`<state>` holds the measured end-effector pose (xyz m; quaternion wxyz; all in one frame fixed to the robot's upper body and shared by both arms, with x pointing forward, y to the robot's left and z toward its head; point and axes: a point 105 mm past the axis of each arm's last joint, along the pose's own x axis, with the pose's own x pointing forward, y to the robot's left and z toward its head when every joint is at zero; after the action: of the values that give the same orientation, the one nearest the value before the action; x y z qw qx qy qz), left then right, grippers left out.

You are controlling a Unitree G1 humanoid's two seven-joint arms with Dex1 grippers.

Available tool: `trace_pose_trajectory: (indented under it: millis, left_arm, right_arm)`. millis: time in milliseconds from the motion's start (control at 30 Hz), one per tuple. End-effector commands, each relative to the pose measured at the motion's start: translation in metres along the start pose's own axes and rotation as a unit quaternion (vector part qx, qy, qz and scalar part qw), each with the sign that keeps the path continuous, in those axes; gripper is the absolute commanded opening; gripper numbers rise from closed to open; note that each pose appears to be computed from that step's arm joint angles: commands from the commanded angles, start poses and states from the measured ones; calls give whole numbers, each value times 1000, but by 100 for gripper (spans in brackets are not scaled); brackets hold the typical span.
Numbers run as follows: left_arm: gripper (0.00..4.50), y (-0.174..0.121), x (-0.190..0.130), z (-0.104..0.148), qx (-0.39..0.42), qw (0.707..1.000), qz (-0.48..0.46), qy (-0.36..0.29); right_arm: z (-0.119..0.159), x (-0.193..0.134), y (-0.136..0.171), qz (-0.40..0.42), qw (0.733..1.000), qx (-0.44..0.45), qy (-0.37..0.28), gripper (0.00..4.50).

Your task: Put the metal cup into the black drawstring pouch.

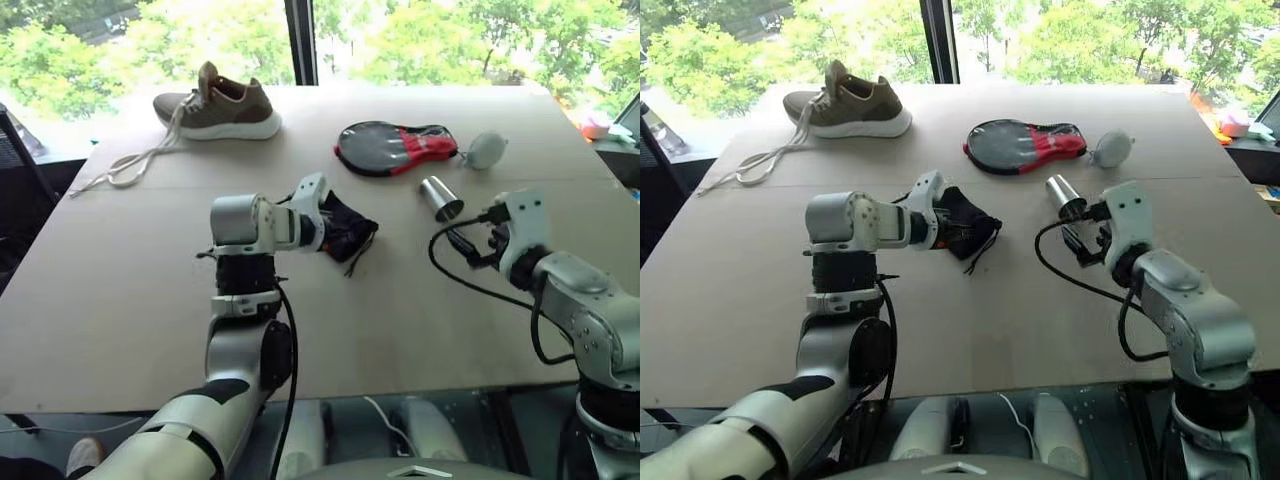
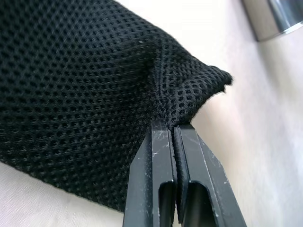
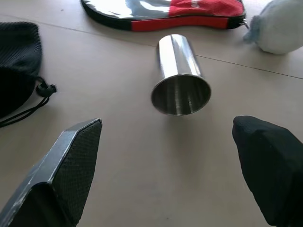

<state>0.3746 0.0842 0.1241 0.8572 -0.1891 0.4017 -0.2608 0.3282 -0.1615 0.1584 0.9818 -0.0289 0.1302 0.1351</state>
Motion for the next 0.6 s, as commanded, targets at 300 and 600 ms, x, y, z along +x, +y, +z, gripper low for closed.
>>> trace_pose_trajectory:
  millis: [300, 600]
  left_arm:
    - [2, -2, -11, 22, 6, 999, 4, -53]
    - [0, 1, -22, 25, 14, 997, 22, -75]
  right_arm:
    - [14, 56, 22, -2, 992, 129, -14, 450]
    - [20, 81, 14, -21, 987, 154, -46, 424]
